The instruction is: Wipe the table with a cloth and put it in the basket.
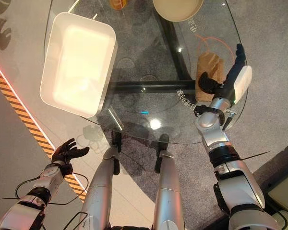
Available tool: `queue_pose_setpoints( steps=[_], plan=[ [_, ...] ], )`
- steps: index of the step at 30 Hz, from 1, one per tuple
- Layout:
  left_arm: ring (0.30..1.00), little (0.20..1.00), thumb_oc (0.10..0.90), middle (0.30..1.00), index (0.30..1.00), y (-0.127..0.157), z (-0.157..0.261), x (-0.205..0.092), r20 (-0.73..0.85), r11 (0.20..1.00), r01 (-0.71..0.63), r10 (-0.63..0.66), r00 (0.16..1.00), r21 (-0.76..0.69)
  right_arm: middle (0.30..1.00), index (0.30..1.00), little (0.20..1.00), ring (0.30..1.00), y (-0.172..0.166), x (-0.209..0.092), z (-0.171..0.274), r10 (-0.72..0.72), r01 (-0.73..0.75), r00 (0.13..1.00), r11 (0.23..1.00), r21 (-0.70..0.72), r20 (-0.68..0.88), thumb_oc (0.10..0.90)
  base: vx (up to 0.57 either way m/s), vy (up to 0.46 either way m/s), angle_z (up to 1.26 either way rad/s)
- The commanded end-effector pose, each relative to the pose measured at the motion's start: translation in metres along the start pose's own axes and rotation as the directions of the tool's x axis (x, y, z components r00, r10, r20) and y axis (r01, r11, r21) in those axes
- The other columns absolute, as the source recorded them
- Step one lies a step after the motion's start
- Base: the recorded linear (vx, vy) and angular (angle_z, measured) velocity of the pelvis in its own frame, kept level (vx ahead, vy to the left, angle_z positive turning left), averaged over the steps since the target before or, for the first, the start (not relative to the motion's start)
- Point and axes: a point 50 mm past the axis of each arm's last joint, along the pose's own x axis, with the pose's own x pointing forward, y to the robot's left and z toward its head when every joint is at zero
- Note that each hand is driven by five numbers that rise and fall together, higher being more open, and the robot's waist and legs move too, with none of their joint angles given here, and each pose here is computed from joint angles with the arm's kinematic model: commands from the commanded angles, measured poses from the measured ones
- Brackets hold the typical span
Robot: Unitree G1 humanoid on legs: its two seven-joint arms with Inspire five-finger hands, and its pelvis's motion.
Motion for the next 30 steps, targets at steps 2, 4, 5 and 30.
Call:
queue_pose_setpoints(
  steps=[2, 4, 5, 30],
  plan=[
    [0.9, 0.9, 0.8, 0.9, 0.9, 0.012, -0.026, -0.008, -0.063, 0.998, -0.063, 0.064, 0.996, 0.022, 0.9, 0.9, 0.9, 0.9, -0.011, 0.019, 0.029, -0.032, 0.027, 0.995, 0.998, 0.053, 0.096, 0.8, 0.0, 0.0, 0.0],
    [0.9, 0.9, 0.8, 0.9, 0.9, 0.01, -0.027, -0.008, -0.064, 0.998, -0.059, 0.06, 0.996, 0.023, 0.9, 0.9, 0.9, 0.9, -0.007, 0.017, 0.027, -0.012, 0.008, 0.997, 0.999, 0.053, 0.073, 0.8, 0.0, 0.0, 0.0],
    [0.9, 0.9, 0.8, 0.9, 0.9, 0.01, -0.027, -0.008, -0.064, 0.998, -0.057, 0.059, 0.996, 0.024, 0.9, 0.9, 0.9, 0.9, -0.007, 0.017, 0.026, -0.007, 0.004, 0.998, 0.998, 0.055, 0.063, 0.8, 0.0, 0.0, 0.0],
    [0.9, 0.9, 0.8, 0.9, 0.9, -0.007, -0.031, -0.007, -0.084, 0.999, -0.017, 0.021, 0.996, 0.048, 0.9, 0.9, 0.9, 0.9, -0.005, 0.014, -0.034, -0.034, 0.014, 0.962, 0.997, -0.074, -0.272, 0.8, 0.0, 0.0, 0.0]
  ],
)
